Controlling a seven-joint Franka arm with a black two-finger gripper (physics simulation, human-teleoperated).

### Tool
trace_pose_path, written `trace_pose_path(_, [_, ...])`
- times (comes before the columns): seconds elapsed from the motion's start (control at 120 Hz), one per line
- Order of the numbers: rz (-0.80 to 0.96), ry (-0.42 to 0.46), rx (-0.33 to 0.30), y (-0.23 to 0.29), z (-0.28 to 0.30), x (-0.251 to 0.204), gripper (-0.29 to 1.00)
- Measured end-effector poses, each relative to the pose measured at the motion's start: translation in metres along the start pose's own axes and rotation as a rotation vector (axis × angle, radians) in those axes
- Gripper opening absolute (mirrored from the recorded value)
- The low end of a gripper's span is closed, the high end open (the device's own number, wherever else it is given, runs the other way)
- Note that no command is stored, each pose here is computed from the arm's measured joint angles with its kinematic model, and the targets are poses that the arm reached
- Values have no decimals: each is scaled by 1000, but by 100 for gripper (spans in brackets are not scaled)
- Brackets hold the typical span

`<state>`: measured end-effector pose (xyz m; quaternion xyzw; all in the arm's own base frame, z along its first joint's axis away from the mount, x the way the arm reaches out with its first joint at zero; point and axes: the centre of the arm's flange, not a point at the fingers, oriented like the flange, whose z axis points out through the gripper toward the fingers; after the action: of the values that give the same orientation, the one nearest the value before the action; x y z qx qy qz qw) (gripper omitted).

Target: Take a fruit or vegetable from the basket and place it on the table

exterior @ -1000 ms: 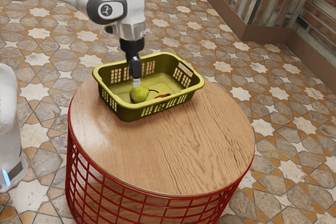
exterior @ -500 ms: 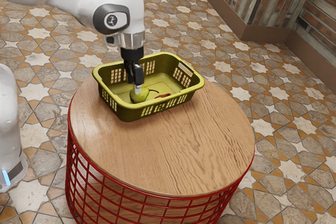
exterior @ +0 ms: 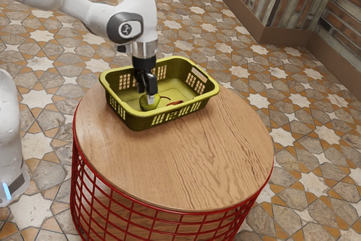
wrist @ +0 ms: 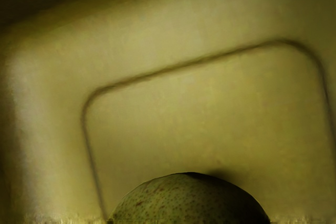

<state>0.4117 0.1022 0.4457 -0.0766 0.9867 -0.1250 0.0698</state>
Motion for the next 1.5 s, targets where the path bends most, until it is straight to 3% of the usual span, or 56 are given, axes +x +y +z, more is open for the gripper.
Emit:
trace_pose_path(0.675, [-16,-13,16,4,27,-12,70])
trace_pose_path(0.958, [-3,-14,37,-2,30,-11,34])
trace_pose_path(1.092, [20,-48,38,-6,15,-14,30])
trace_pose_path(1.275, [131,-137,-21,-27,-33,-26,31])
trace_pose_path(1.5, [444,-218,-146,-133,-80,-42,31])
